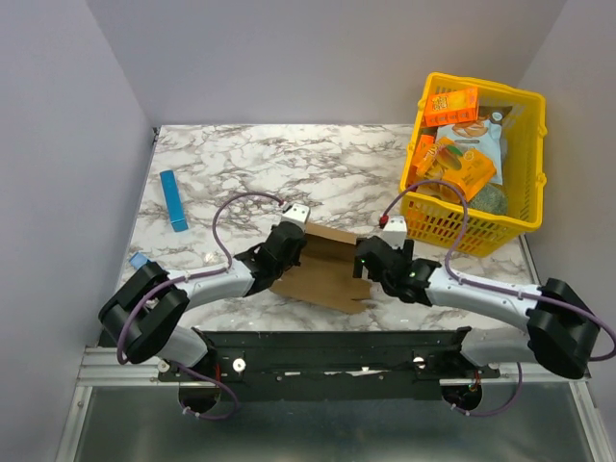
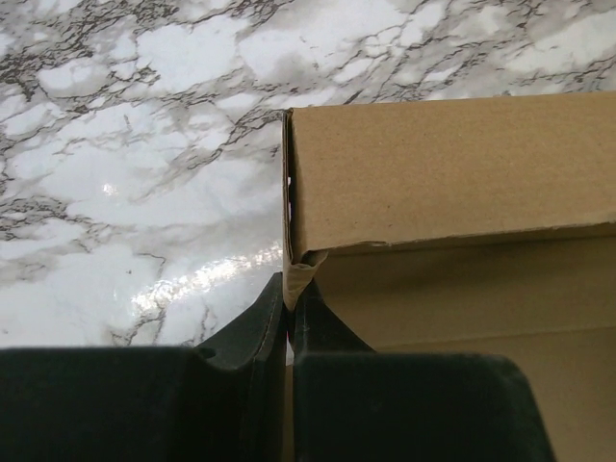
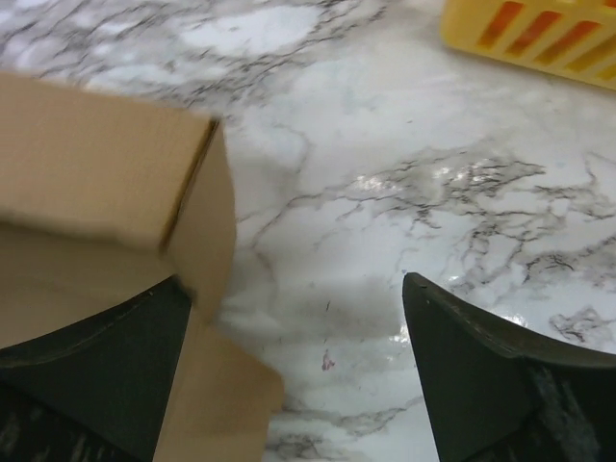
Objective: Fold the paper box
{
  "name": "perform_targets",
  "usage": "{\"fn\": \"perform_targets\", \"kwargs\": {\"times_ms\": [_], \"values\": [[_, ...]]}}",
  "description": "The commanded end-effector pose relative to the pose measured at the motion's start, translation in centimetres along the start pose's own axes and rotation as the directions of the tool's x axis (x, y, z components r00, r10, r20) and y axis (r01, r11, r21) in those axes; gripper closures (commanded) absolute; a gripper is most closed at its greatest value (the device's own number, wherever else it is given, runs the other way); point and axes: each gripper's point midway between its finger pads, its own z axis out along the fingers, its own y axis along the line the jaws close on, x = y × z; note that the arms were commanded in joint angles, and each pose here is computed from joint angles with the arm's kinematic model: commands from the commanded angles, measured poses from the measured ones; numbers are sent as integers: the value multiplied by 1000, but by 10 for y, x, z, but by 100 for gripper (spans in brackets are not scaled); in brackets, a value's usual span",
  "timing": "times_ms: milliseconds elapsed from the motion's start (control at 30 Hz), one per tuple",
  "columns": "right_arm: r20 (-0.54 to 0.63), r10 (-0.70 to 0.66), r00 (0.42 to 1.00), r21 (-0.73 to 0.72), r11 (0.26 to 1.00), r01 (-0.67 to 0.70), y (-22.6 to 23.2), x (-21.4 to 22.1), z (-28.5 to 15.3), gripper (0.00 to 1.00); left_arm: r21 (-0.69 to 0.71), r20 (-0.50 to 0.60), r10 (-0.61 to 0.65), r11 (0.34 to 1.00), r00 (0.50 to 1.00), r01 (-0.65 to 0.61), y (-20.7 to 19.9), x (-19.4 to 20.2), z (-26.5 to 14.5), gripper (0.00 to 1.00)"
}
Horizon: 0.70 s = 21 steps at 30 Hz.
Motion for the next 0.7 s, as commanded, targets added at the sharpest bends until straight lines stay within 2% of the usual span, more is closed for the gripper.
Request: {"fn": "perform_targets", "kwargs": {"times_ms": [0, 100, 167, 300, 367, 500, 667], "values": [[-13, -158, 987, -366, 920, 142, 41, 2, -39, 0, -17, -91, 69, 997, 993, -71, 12, 6, -1, 100], [17, -196, 980, -529, 830, 176, 60, -3, -66, 0, 2, -130, 94, 995, 987, -95, 11, 2, -5, 100], [30, -184, 982, -560, 811, 169, 63, -18, -82, 0, 26, -140, 103, 995, 985, -100, 7, -6, -6, 100], [43, -245, 969, -538, 811, 229, 69, -42, -92, 0, 87, -219, 155, 986, 963, -139, 0, 1, -13, 100], [26, -330, 944, -494, 816, 299, 68, -42, -82, 0, 120, -243, 175, 981, 954, -150, -6, 1, -13, 100], [104, -403, 909, -423, 810, 407, 77, -70, -70, 8, 193, -290, 187, 972, 939, -134, -18, 9, -17, 100], [148, -501, 853, -411, 753, 514, 88, -70, -53, 16, 218, -324, 179, 970, 929, -111, -22, 15, -22, 100]]}}
